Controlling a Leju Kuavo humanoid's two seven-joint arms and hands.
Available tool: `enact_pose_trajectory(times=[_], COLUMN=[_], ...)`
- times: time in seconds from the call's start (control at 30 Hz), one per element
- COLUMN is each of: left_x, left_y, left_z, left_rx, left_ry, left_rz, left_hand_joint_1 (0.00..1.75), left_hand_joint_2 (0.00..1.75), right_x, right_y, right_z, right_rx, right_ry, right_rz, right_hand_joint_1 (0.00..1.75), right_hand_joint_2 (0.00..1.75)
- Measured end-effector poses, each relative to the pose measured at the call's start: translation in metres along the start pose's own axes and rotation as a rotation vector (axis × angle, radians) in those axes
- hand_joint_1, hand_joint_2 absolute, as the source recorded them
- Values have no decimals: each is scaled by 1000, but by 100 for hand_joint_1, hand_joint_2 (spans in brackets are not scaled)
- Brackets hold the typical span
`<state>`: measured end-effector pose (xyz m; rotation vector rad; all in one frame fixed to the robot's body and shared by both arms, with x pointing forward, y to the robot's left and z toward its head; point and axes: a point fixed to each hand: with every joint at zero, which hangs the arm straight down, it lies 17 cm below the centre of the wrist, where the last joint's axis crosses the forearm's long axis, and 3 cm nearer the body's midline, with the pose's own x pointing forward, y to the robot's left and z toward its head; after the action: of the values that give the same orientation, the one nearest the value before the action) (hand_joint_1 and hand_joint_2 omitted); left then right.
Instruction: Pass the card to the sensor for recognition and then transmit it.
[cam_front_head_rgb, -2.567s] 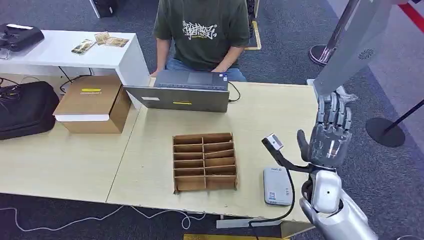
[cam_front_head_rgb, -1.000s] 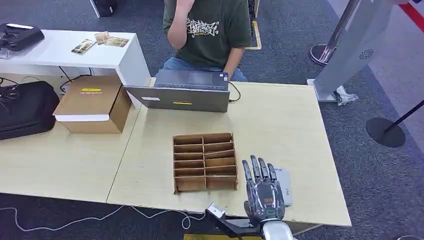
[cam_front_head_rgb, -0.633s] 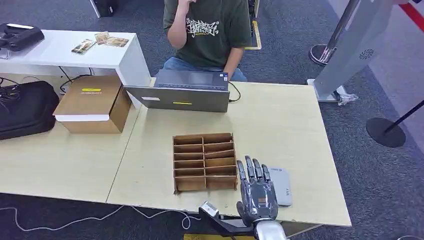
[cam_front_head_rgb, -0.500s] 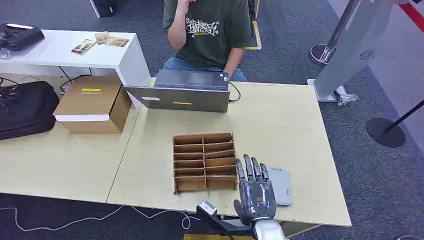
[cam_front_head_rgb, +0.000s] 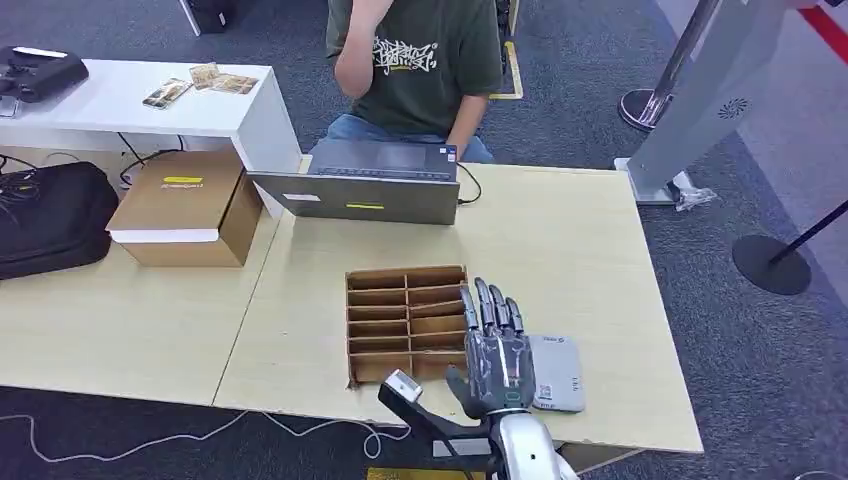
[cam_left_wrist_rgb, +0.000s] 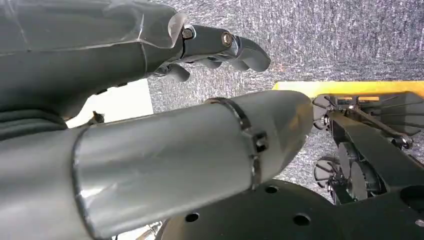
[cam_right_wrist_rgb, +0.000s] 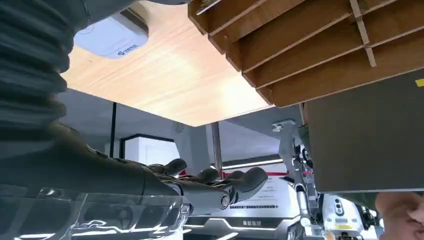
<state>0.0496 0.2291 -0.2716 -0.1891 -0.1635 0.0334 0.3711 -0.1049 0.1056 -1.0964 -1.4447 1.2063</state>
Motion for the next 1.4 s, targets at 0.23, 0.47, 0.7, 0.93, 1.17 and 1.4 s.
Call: enact_pose_trajectory(times=[0.23,0.47,0.7,0.93,1.17,1.4], left_x=[0,0,-1,-1,-1,-1], left_y=[-1,-2,-2,-2,0,3], left_z=[0,0,1,1,1,1], left_rx=[-4,-8,-15,-12,-8,-4], left_ry=[0,1,9,10,10,9], left_rz=[3,14,26,28,24,27], left_hand_joint_1=[0,0,0,0,0,0], left_hand_joint_2=[0,0,0,0,0,0], right_x=[0,-4,1,4,7,6], right_y=[3,18,42,41,27,21], right_z=[-4,-1,7,3,-2,-8], right_rx=[4,55,158,143,71,39], right_ry=[3,20,15,-2,-11,-13], right_rz=[5,26,71,71,44,42], right_hand_joint_1=[0,0,0,0,0,0], right_hand_joint_2=[175,175,175,175,175,175])
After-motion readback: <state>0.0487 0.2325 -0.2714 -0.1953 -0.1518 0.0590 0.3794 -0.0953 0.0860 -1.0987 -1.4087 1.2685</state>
